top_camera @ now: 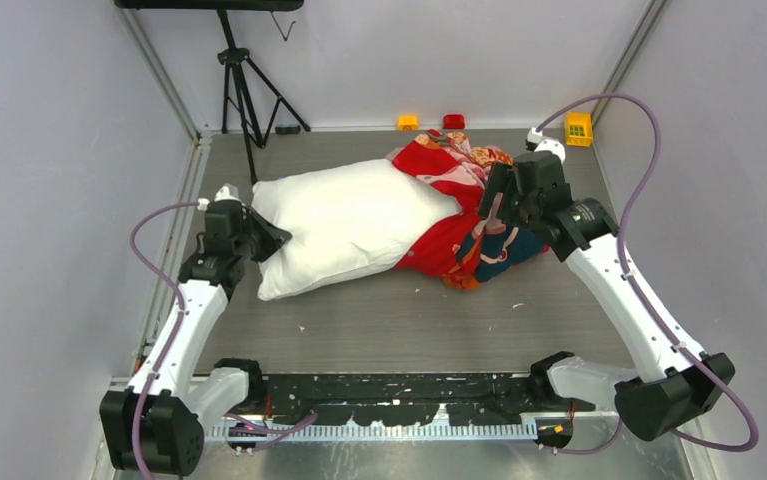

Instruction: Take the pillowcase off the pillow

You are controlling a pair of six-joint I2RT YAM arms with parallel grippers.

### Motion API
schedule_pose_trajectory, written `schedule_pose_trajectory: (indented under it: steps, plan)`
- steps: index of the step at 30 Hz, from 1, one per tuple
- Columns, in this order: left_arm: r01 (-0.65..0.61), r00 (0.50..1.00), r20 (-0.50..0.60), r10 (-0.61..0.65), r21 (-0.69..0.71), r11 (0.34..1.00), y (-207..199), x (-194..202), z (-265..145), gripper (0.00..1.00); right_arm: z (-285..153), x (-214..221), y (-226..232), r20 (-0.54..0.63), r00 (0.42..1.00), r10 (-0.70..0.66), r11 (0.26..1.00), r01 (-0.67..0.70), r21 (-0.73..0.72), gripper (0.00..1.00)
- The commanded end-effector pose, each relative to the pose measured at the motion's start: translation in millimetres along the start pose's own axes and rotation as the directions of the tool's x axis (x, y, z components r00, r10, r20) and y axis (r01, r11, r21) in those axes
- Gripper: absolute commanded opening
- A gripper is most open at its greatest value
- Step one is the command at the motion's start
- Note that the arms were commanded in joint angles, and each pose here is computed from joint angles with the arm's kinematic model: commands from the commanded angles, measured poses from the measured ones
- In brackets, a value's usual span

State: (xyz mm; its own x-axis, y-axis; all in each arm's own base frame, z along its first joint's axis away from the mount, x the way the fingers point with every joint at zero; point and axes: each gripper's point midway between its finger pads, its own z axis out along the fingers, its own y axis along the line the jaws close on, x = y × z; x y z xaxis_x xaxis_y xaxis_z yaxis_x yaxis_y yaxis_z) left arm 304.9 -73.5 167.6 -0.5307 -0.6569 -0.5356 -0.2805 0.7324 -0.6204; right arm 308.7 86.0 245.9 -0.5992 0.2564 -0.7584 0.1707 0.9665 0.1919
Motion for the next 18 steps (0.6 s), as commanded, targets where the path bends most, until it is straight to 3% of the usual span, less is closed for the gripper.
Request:
schedule_pose_trajectory:
  steps: [1,2,5,7,11,12,15,18]
  plan:
    - [-0.083,0.990,0.107,0.088,-0.056,0.995,-4,-38,-29,0.00,-39,-51,16,0.143,0.989,0.037,0.993,-0.019,-0.120,0.88]
    - [-0.089,0.990,0.110,0.090,-0.020,0.996,-15,-41,-36,0.07,-44,-52,19,0.147,0.988,0.039,0.990,-0.018,-0.139,0.88]
    - [-0.115,0.986,0.130,0.108,0.050,0.992,-42,-46,-56,0.46,-54,-54,27,0.140,0.989,0.043,0.981,-0.015,-0.194,0.88]
    - [-0.169,0.979,0.118,0.164,0.036,0.985,-53,-44,-65,0.62,-58,-53,30,0.132,0.990,0.045,0.977,-0.016,-0.213,0.88]
    - [-0.308,0.946,0.117,0.303,0.025,0.951,-87,-32,-72,0.84,-64,-52,38,0.118,0.991,0.057,0.966,-0.025,-0.258,0.88]
    - [-0.345,0.934,0.108,0.341,0.025,0.938,-96,-25,-70,0.95,-64,-51,41,0.106,0.992,0.063,0.962,-0.032,-0.273,0.88]
    - [-0.450,0.892,0.056,0.449,0.014,0.893,-116,-4,-58,1.00,-62,-48,47,0.080,0.995,0.055,0.963,-0.032,-0.266,0.88]
    - [-0.513,0.858,0.011,0.513,0.026,0.858,-132,11,-48,1.00,-57,-41,49,0.092,0.995,-0.039,0.988,0.053,-0.145,0.89]
